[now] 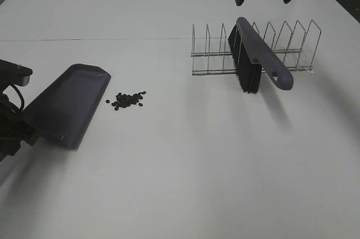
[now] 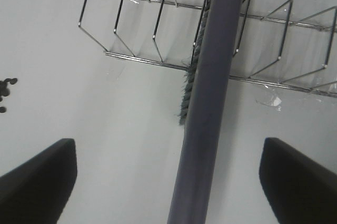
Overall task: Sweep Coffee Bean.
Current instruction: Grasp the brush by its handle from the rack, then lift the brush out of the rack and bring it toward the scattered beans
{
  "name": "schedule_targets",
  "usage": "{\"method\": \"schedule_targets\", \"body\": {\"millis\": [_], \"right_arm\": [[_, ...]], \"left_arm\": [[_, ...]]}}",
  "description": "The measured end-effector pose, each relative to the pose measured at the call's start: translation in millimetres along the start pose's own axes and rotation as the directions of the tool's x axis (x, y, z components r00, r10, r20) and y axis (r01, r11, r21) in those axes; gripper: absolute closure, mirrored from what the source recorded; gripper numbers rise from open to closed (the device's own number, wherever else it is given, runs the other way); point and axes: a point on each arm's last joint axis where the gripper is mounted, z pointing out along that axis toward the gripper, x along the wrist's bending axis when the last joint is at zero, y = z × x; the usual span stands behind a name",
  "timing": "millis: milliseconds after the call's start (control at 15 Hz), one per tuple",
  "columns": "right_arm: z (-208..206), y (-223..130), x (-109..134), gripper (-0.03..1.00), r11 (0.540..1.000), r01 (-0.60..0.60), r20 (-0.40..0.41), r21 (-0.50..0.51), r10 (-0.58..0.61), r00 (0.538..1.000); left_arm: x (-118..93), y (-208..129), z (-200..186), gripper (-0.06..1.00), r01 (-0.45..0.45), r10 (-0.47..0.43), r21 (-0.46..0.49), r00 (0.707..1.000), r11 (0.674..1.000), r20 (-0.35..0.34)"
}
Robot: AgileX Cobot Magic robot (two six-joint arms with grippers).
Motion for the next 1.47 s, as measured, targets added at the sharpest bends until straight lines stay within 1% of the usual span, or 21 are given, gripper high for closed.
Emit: {"method": "schedule_targets", "body": {"millis": [133,333,533,867,1000,1067,1133,1333,1467], "right_arm": [[37,3,-1,0.1,0.999,0.007,0.007,0.033,-0.007,1.0],[90,-2,-6,0.1,0.994,0.034,0.057,0.102,-0.04,0.998],[118,-5,-8,0.15,0.991,0.042,0.071,0.124,-0.052,0.996],[132,-3,-8,0.22,0.995,0.042,0.074,0.087,-0.049,0.996],[132,-3,-8,0.32,0.996,0.039,0.075,0.085,-0.046,0.996],[132,-3,-9,0.48,0.996,0.035,0.083,0.088,-0.043,0.996],[131,-4,-11,0.59,0.995,0.018,0.102,0.096,-0.028,0.994],[129,-6,-14,0.6,0.992,-0.005,0.114,0.123,-0.009,0.993],[118,-4,-14,0.6,0.994,-0.009,0.117,0.111,-0.004,0.993]], "left_arm": [[0,-1,0,0.62,0.006,-0.006,0.011,1.0,1.0,-0.001],[0,-2,0,0.62,0.008,-0.008,0.025,1.0,1.0,-0.001],[0,-3,0,0.62,0.009,-0.009,0.031,1.0,0.999,-0.001],[-2,-3,0,0.62,0.035,-0.035,0.034,0.999,0.999,0.018],[-2,-3,0,0.62,0.036,-0.036,0.034,0.999,0.999,0.019],[-2,-3,0,0.62,0.035,-0.036,0.036,0.999,0.999,0.019],[-2,-3,0,0.62,0.036,-0.037,0.036,0.999,0.999,0.02],[-2,-3,0,0.62,0.039,-0.04,0.036,0.999,0.999,0.019],[-2,-3,0,0.62,0.039,-0.04,0.036,0.999,0.999,0.019]]}}
